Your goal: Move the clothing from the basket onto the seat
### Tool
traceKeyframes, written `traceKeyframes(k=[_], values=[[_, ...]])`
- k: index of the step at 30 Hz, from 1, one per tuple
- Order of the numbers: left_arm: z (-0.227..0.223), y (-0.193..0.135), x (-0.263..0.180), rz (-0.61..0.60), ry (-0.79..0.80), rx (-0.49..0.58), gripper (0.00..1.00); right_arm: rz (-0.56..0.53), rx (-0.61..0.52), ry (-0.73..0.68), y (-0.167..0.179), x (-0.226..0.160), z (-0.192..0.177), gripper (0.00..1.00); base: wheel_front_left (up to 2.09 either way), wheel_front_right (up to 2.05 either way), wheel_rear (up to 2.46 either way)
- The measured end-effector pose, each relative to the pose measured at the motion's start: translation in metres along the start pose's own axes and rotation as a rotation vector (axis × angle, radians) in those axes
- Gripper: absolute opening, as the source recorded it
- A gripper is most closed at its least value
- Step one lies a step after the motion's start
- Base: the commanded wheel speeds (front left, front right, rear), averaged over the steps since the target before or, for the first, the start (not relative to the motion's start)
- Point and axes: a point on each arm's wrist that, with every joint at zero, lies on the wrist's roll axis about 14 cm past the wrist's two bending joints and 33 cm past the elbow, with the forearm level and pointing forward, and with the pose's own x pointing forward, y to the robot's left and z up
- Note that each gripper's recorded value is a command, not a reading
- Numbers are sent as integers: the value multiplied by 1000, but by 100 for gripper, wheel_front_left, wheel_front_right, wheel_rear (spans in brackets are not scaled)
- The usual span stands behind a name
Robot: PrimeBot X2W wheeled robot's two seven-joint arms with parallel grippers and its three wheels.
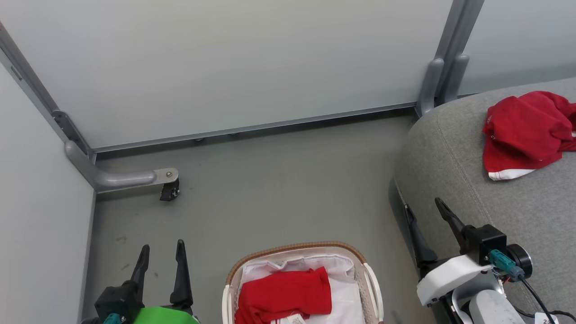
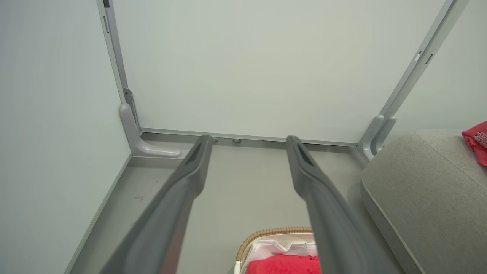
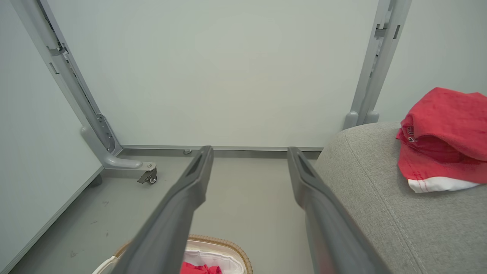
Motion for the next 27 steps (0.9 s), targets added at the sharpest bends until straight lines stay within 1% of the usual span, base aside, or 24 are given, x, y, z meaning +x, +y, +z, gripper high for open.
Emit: traceKeyframes(k=[17,21,27], values=[[-7,-3,1,-13,22,0,100,-12,0,4,-4,0,-2,100,0,0,0],[-10,-7,3,-32,34,16,100,-18,-11,-4,-7,3,1,100,0,0,0],[-11,-26,19,-116,37,72,100,-43,-37,-22,-19,11,6,100,0,0,0]])
